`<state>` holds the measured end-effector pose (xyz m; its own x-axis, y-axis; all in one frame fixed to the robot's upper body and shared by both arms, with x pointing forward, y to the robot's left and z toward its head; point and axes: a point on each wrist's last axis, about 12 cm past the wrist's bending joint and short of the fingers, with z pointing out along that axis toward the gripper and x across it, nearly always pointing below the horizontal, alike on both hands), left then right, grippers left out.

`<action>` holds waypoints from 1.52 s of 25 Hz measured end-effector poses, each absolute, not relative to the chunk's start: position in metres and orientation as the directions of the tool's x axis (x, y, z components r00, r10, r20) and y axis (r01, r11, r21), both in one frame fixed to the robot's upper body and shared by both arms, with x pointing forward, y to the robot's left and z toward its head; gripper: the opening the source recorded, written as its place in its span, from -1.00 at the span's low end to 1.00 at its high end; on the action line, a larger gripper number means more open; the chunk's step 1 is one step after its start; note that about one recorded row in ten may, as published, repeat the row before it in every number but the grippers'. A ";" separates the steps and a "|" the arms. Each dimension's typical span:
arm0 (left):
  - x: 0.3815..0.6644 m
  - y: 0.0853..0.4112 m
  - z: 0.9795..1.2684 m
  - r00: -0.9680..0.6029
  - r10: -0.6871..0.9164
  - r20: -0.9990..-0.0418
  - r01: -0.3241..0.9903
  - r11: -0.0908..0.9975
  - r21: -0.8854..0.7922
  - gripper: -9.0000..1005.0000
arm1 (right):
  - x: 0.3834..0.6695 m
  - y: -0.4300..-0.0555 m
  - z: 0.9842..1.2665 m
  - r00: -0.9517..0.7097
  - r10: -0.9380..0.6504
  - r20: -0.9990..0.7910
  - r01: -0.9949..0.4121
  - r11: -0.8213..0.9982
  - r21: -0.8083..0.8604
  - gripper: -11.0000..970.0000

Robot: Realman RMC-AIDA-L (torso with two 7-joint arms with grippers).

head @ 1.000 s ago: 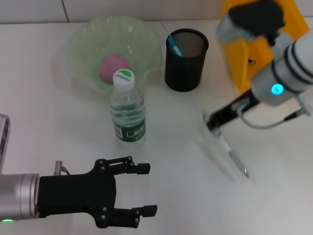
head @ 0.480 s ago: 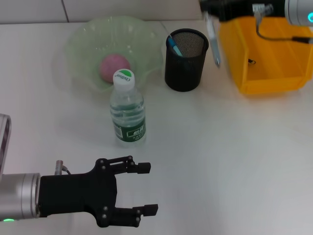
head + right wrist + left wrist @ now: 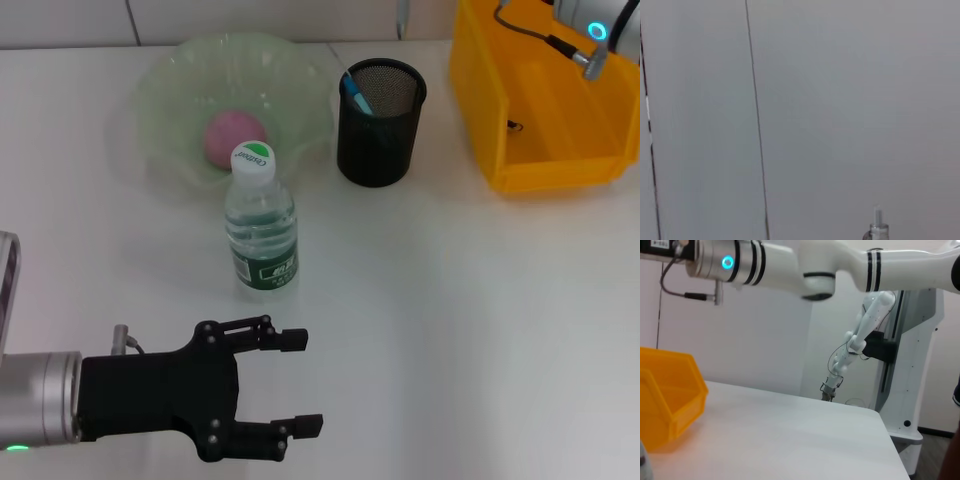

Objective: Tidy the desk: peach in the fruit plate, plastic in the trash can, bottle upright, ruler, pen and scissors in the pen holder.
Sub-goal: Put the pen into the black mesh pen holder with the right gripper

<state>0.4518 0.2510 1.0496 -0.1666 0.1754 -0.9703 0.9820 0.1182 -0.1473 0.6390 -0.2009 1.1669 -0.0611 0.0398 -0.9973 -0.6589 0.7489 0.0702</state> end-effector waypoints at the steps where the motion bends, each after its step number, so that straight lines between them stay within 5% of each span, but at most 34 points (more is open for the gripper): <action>1: 0.452 0.251 1.050 -0.167 0.175 -0.970 0.982 0.118 -0.147 0.62 | 0.640 -0.201 1.164 -0.033 0.046 -0.998 -0.655 0.754 0.057 -0.73; 13: 0.454 0.248 1.052 -0.154 0.165 -0.974 0.985 0.102 -0.139 0.62 | 0.645 -0.187 1.123 -0.030 -0.018 -0.999 -0.653 0.758 0.006 -0.73; 38: 0.453 0.248 1.051 -0.158 0.162 -0.974 0.985 0.101 -0.143 0.62 | 0.636 -0.182 1.093 -0.074 -0.121 -0.990 -0.668 0.743 -0.041 -0.73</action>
